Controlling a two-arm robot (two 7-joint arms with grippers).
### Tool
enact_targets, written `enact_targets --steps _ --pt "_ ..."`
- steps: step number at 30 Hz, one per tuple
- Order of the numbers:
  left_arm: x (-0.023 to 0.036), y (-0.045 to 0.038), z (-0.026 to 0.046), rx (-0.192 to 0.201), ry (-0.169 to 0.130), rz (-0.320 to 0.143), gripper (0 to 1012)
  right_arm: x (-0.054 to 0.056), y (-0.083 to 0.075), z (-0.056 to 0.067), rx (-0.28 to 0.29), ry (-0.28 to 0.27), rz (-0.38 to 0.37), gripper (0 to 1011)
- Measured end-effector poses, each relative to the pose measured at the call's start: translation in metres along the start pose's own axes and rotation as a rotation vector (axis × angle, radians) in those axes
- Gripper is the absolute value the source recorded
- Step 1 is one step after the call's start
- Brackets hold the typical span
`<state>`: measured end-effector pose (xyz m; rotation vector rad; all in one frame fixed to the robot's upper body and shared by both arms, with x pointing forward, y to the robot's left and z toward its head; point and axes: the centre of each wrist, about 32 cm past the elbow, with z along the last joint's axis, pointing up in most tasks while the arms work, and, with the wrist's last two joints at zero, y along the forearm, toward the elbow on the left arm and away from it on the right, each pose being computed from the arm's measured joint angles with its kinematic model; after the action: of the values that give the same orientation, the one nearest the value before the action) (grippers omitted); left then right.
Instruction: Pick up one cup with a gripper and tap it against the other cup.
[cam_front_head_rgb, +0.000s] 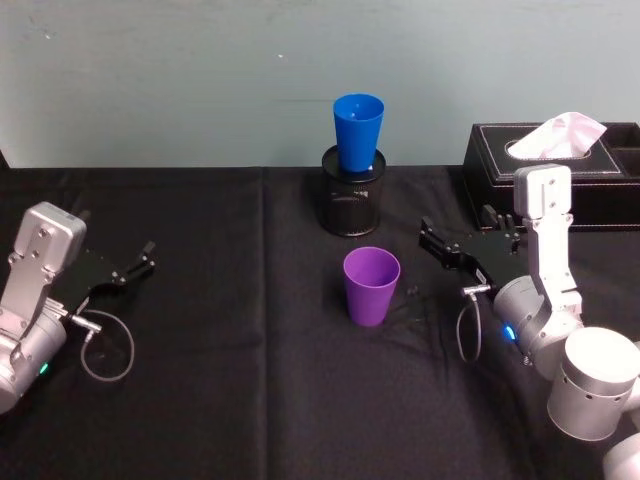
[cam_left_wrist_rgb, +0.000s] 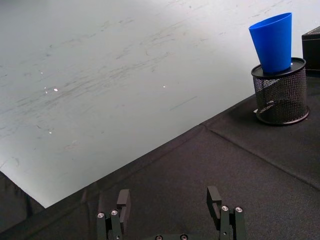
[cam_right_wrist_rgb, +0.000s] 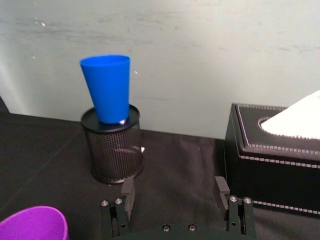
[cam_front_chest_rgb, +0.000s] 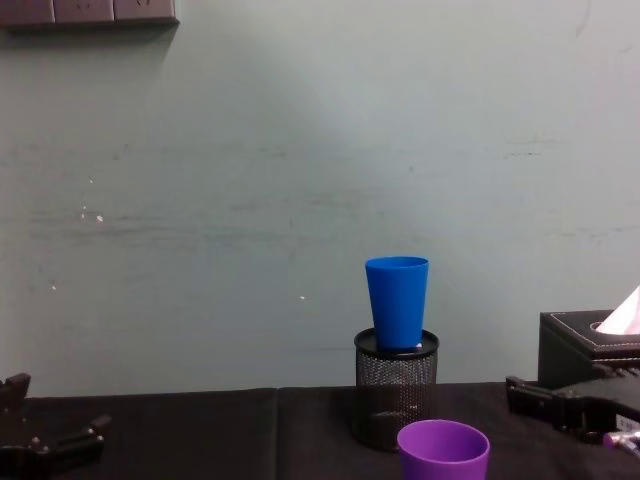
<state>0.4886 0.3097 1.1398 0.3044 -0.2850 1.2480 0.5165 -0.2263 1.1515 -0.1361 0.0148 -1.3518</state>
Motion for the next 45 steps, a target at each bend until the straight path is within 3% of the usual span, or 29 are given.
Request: enact_targets --steps 6,45 --pt "0.0 0.0 0.0 0.0 0.0 0.0 1000 0.001 0.0025 -0.0044 -0.001 0.015 0.002 1000" --pt "0.0 0.0 0.0 0.0 0.0 0.0 1000 0.0005 0.0024 -0.0031 0.001 0.01 0.006 1000"
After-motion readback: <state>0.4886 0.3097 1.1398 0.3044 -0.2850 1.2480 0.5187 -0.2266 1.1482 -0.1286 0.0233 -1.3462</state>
